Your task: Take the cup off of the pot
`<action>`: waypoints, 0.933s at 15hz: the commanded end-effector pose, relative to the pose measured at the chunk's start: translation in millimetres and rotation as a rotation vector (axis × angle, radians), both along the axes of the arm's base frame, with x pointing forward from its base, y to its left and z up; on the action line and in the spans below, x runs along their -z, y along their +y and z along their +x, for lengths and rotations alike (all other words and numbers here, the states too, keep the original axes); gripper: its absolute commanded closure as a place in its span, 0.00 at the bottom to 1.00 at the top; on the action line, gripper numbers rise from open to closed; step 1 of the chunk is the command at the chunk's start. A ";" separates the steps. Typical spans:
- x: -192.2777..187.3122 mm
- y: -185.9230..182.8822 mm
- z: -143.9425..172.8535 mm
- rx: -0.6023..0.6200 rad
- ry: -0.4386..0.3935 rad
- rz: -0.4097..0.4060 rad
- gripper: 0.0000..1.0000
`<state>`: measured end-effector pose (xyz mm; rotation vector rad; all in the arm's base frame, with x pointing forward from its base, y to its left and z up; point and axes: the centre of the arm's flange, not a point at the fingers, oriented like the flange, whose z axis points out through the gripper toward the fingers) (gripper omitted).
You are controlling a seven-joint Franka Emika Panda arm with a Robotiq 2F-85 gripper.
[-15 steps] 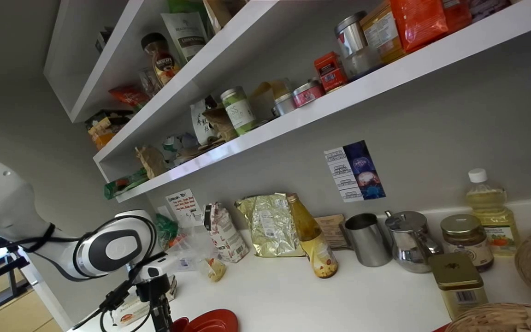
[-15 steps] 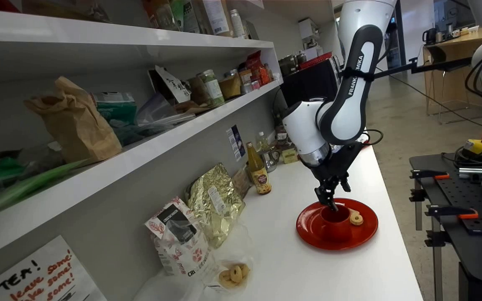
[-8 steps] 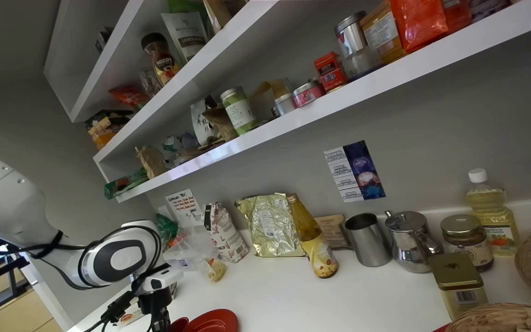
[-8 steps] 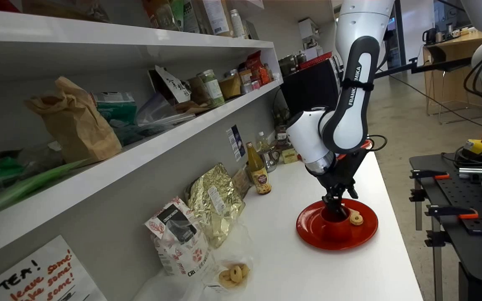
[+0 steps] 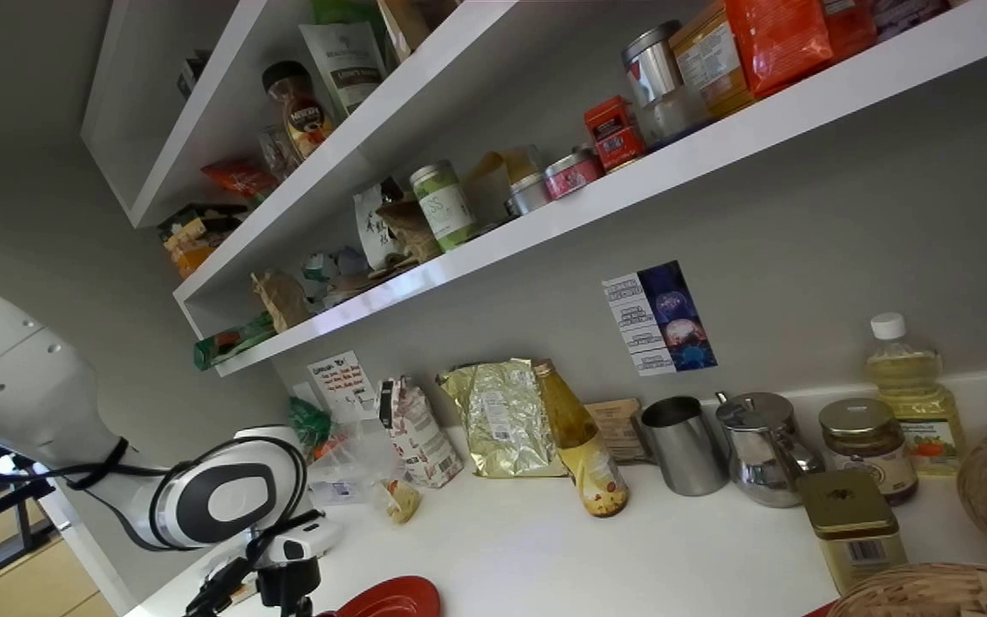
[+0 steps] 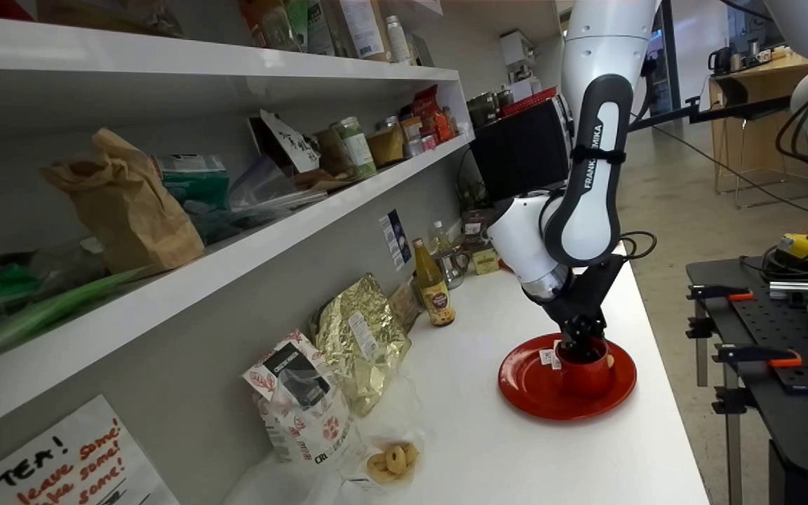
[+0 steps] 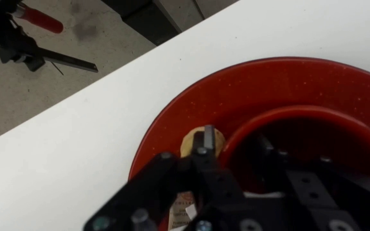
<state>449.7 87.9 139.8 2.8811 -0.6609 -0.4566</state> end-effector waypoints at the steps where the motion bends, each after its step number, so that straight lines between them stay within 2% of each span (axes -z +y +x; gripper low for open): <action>1: 3.2 -10.7 -8.9 0.000 0.029 0.020 0.99; 6: -2.1 -18.0 -13.9 0.003 0.034 0.027 0.98; 14: -26.2 -20.4 -7.8 0.023 -0.020 0.019 0.98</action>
